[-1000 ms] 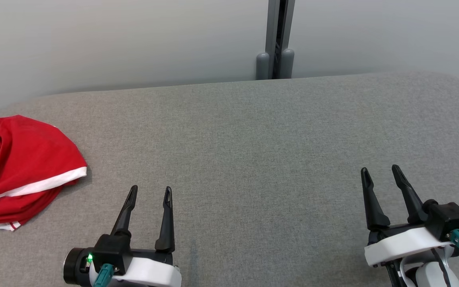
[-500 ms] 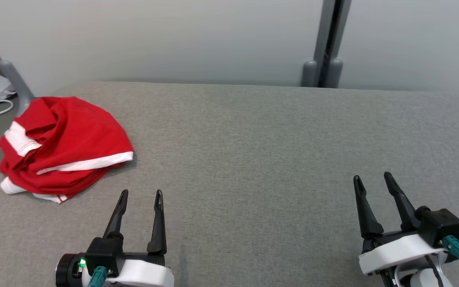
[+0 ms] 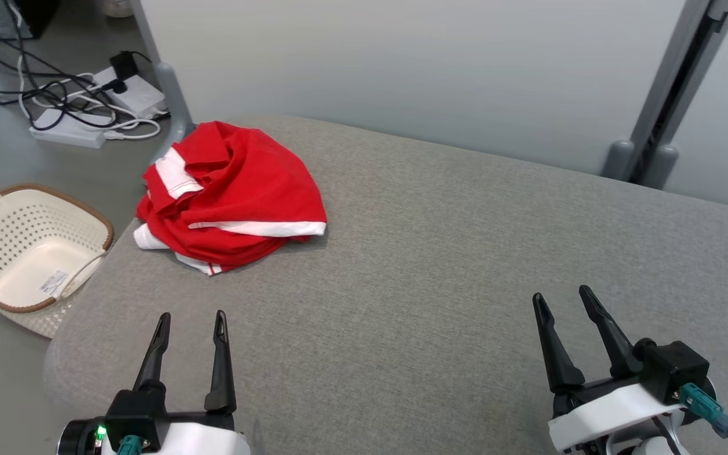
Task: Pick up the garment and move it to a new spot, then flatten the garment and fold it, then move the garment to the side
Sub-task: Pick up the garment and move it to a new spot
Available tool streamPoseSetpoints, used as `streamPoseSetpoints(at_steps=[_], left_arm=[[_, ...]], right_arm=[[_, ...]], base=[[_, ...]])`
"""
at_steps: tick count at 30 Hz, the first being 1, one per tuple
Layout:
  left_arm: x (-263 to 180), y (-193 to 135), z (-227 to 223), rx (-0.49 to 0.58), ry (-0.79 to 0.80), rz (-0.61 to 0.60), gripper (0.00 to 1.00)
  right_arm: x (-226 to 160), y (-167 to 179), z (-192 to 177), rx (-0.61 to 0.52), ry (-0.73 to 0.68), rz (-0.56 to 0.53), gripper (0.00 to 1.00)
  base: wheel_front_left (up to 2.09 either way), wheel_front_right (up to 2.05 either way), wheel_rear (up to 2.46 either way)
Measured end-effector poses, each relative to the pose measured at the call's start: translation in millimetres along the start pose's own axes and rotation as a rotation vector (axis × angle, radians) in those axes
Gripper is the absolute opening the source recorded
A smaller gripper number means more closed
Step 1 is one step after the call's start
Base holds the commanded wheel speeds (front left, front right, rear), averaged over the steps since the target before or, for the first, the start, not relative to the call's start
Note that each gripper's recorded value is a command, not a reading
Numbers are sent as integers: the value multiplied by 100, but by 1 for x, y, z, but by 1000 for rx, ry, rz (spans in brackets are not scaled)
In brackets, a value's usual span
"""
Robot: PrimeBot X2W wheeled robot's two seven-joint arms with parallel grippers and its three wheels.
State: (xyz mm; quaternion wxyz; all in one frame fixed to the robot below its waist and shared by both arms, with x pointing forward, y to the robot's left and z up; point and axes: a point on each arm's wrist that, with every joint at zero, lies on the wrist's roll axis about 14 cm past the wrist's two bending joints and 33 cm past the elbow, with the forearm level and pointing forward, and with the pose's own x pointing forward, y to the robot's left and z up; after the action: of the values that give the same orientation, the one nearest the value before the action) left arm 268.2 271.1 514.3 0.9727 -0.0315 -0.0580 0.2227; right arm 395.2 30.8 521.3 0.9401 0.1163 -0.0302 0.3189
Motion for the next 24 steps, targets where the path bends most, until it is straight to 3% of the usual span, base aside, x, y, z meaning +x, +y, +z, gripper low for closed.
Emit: streamPoseSetpoints(at_steps=[9, 24], left_arm=[[-19, 39, 6, 13, -13, 118, 100], [-23, 51, 9, 22, -18, 172, 100]], right_arm=[[15, 44, -11, 28, 28, 134, 100], [26, 59, -17, 41, 45, 187, 100]], base=[[0, 0, 0], [0, 0, 0]])
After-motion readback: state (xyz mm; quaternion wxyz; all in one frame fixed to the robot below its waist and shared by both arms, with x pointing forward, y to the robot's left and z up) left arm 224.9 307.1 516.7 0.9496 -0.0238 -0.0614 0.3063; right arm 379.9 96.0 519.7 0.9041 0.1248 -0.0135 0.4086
